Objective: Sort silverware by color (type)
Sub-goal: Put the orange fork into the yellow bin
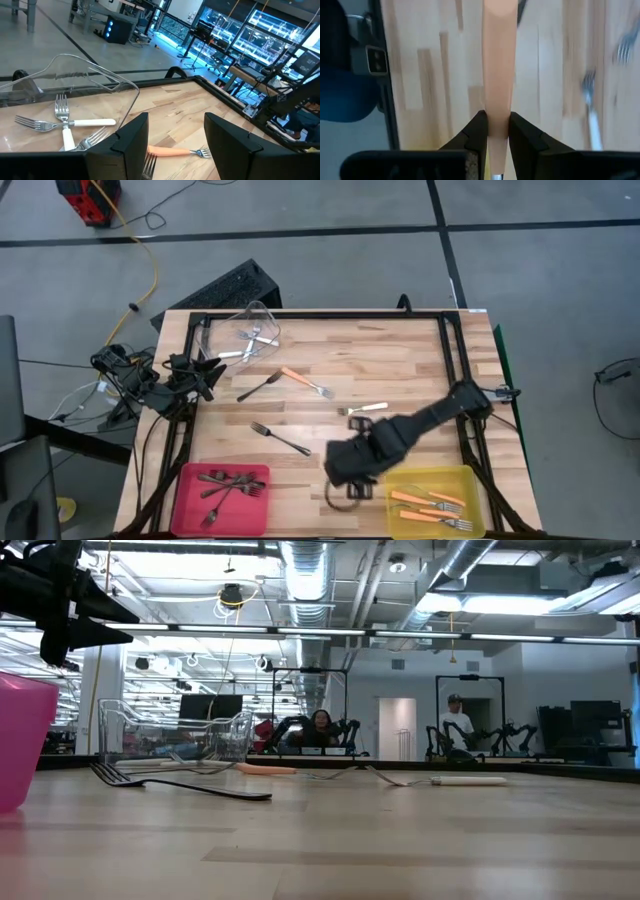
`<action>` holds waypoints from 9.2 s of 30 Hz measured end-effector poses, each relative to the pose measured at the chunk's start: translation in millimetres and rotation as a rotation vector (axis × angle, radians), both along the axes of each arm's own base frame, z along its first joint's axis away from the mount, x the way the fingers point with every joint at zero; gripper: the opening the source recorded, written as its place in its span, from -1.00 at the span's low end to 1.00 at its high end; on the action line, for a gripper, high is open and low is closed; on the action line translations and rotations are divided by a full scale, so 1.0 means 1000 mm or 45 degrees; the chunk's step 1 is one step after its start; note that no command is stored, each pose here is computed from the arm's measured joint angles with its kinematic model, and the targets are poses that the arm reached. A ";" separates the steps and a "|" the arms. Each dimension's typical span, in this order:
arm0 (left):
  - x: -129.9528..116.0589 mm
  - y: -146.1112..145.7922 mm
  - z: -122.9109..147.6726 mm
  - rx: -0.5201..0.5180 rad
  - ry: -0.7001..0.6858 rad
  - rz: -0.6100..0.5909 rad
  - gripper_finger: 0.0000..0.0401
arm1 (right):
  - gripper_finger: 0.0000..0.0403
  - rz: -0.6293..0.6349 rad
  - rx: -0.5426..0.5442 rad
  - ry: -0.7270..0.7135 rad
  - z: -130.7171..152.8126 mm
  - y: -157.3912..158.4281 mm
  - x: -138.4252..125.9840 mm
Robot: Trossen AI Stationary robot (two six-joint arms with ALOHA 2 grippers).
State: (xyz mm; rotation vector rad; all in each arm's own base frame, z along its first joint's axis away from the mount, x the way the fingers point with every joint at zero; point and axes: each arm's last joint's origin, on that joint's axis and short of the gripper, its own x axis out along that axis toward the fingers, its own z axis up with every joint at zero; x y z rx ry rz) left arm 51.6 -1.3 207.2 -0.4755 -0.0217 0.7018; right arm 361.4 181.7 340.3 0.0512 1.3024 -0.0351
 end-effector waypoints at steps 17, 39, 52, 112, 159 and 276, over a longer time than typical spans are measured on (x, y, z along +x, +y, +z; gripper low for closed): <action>0.000 0.000 0.000 0.010 -0.008 0.027 -0.11 | -0.57 -0.191 -0.007 0.012 -0.002 0.076 -0.058; -0.001 0.001 0.000 0.015 -0.011 0.040 -0.11 | -0.57 -0.599 0.027 0.148 -0.033 0.128 -0.128; -0.001 0.001 0.001 0.010 -0.026 0.063 -0.11 | -0.57 -0.527 -0.171 0.291 -0.061 0.079 -0.185; -0.001 0.001 0.001 0.013 -0.027 0.068 -0.11 | -0.57 -0.186 -0.015 0.280 -0.184 0.047 -0.189; -0.001 0.001 0.000 0.007 -0.021 0.052 -0.11 | -0.16 -0.215 0.025 0.399 -0.170 0.039 -0.174; -0.001 0.001 0.000 0.006 -0.015 0.039 -0.11 | -0.36 -0.388 -0.189 -0.453 -0.215 -0.246 0.065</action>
